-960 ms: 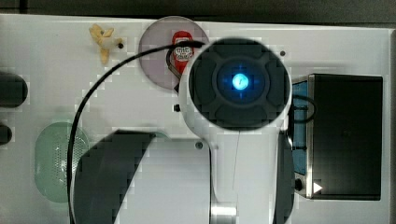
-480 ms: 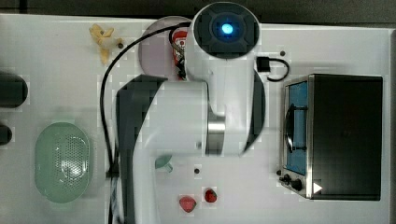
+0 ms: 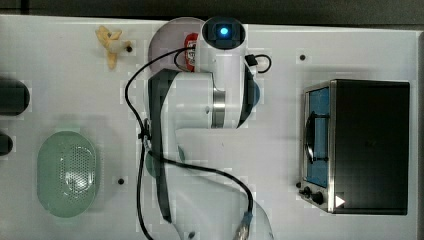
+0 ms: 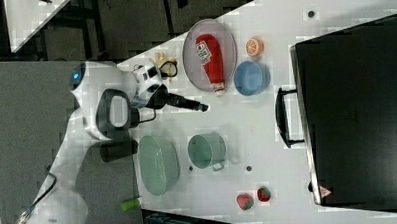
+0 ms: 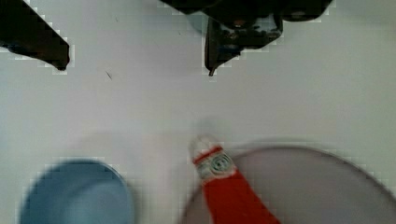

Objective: Pick ketchup from plate and place it on table.

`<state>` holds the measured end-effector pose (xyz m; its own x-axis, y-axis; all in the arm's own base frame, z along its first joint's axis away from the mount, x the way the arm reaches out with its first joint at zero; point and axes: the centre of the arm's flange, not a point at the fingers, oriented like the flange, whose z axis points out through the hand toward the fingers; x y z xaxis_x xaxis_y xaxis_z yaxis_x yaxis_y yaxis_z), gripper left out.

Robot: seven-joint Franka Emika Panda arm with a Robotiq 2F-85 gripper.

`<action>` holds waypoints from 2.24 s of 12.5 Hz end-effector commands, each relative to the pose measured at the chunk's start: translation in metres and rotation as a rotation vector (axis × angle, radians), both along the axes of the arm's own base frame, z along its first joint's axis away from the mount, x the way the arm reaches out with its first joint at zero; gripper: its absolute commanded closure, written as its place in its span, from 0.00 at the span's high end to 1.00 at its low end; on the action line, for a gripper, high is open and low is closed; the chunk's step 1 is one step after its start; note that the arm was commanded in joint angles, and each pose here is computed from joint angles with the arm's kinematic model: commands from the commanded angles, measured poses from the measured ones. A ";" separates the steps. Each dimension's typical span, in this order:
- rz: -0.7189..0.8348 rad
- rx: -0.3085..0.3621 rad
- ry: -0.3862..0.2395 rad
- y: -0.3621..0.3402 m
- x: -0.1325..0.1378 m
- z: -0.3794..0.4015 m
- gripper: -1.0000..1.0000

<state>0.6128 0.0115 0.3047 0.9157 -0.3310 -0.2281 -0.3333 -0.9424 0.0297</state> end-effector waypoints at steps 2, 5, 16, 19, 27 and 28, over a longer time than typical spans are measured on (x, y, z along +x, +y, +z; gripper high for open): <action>0.175 0.035 -0.121 0.021 0.023 0.003 1.00; 0.197 0.037 -0.160 0.030 0.041 -0.033 1.00; 0.248 0.005 -0.278 0.037 0.104 -0.130 1.00; 0.245 0.006 -0.294 0.037 0.107 -0.148 1.00; 0.237 -0.006 -0.322 0.030 0.116 -0.133 0.64; 0.238 -0.005 -0.334 0.031 0.118 -0.124 0.64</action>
<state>0.7207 0.0466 0.1533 0.9900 -0.1301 0.0538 -0.1282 -0.9910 -0.0374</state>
